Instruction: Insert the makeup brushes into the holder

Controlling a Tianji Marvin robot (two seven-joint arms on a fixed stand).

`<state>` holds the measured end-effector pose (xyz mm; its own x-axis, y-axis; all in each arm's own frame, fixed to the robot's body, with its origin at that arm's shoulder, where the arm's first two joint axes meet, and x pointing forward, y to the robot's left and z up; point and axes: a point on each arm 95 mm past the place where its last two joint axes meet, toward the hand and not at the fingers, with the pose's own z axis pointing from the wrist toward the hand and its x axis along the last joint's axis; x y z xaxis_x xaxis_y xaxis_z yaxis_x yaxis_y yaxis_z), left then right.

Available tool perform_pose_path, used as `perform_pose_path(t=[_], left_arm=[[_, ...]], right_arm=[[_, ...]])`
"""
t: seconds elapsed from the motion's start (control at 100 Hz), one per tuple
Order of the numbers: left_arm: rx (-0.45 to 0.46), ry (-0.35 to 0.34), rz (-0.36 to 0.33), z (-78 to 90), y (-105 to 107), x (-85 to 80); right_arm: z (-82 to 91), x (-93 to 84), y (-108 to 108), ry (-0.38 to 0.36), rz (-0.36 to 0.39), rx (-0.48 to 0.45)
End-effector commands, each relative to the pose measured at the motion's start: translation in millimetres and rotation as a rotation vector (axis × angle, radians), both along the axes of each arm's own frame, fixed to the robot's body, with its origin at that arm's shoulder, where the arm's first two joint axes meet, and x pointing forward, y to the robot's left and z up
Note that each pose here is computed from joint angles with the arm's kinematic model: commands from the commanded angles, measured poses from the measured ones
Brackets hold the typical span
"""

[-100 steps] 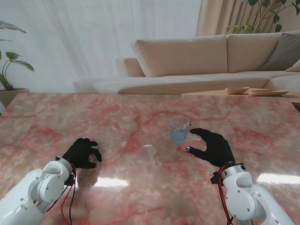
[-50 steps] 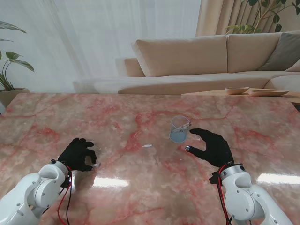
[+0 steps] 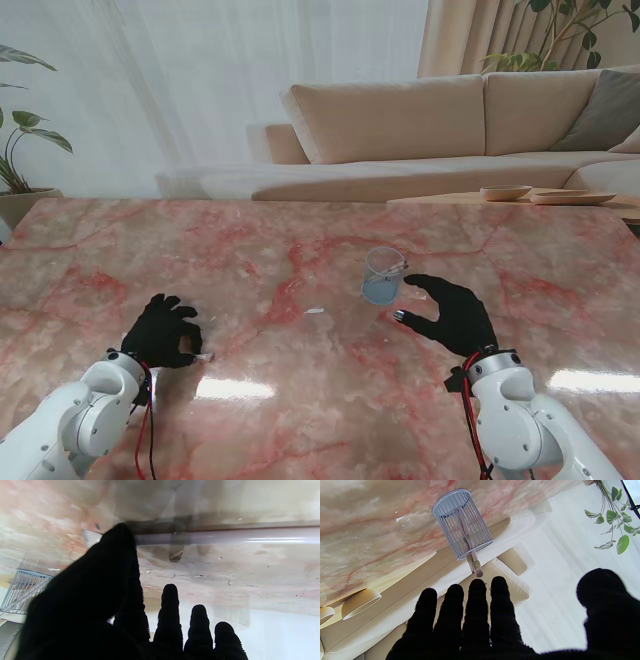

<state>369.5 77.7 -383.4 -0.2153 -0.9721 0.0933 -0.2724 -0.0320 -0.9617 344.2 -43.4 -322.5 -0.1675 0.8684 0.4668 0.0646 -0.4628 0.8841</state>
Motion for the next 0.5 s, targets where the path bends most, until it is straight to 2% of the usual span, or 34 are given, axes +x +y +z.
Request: perform_pose_path(t=[0.0,0.29,0.49], left_arm=[[0.022,0.049,0.006,-21.2,3.9,-12.0],[0.049,0.017,-0.016,-24.0,6.1,-12.6],[0.092,0.063,-0.085,-22.2,4.9,-12.5]], right_arm=[[-5.9,-1.7,0.6,0.029,0.001,0.004],[-6.8,-1.2,1.9,0.034,0.001,0.014],[-6.7,-0.7,1.9,0.035,-0.005,0.021]])
